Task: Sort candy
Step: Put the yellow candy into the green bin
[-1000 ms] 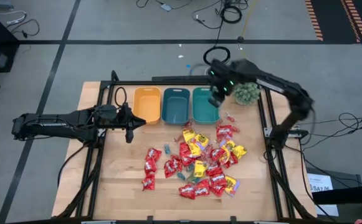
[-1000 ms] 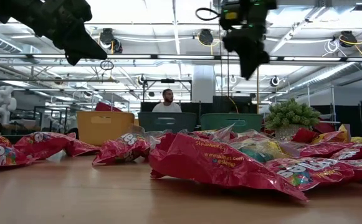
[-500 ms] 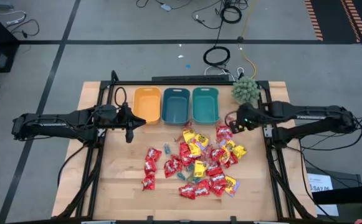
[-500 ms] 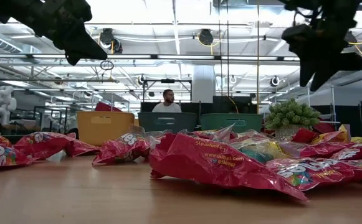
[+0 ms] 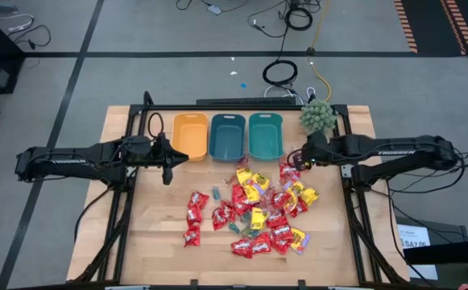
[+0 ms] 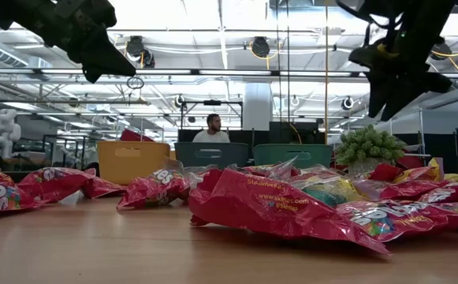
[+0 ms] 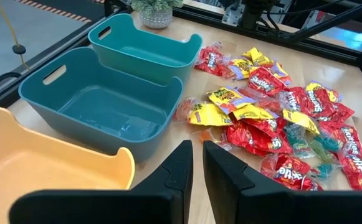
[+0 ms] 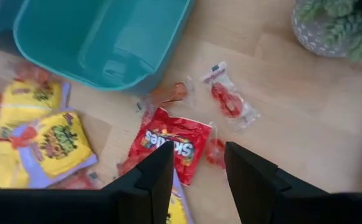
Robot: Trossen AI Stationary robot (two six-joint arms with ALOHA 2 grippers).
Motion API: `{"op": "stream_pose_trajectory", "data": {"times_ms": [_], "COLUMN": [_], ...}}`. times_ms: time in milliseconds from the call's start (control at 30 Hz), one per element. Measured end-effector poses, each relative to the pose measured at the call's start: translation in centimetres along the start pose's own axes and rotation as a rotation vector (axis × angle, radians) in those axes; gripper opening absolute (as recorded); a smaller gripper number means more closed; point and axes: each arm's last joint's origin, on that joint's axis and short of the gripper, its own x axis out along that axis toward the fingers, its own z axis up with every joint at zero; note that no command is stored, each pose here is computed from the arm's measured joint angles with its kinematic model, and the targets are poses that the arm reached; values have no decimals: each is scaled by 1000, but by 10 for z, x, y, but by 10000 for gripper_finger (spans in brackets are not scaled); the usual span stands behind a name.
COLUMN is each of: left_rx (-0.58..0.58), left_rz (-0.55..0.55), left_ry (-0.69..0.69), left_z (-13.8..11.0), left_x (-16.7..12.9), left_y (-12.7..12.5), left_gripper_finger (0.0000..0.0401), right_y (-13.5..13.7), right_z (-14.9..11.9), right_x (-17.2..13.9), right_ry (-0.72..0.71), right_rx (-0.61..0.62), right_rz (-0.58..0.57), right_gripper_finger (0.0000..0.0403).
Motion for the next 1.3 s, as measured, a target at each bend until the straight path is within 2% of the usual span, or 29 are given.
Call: {"op": "stream_pose_trajectory", "data": {"times_ms": [400, 533, 633, 1000, 1200, 1300], "left_rx": [-4, -4, -4, -5, -5, 0], "left_rz": [0, 0, 0, -1, 0, 0], "left_ry": [0, 0, 0, 0, 0, 0], "left_z": [0, 0, 0, 0, 0, 0], "left_x": [0, 0, 0, 0, 0, 0], "left_y": [0, 0, 0, 0, 0, 0], "left_gripper_finger": [48, 48, 48, 48, 48, 48], "right_y": [6, 5, 5, 5, 5, 2], "right_z": [0, 2, 2, 2, -6, -15], "right_x": [12, 13, 13, 13, 12, 9], "right_ry": [9, -43, -53, -46, 136, 203], "right_rx": [-228, -211, -225, -256, -141, -84], "right_rz": [-63, -106, -113, -111, -40, -75], "right_gripper_finger": [134, 142, 164, 291, 308, 302]}}
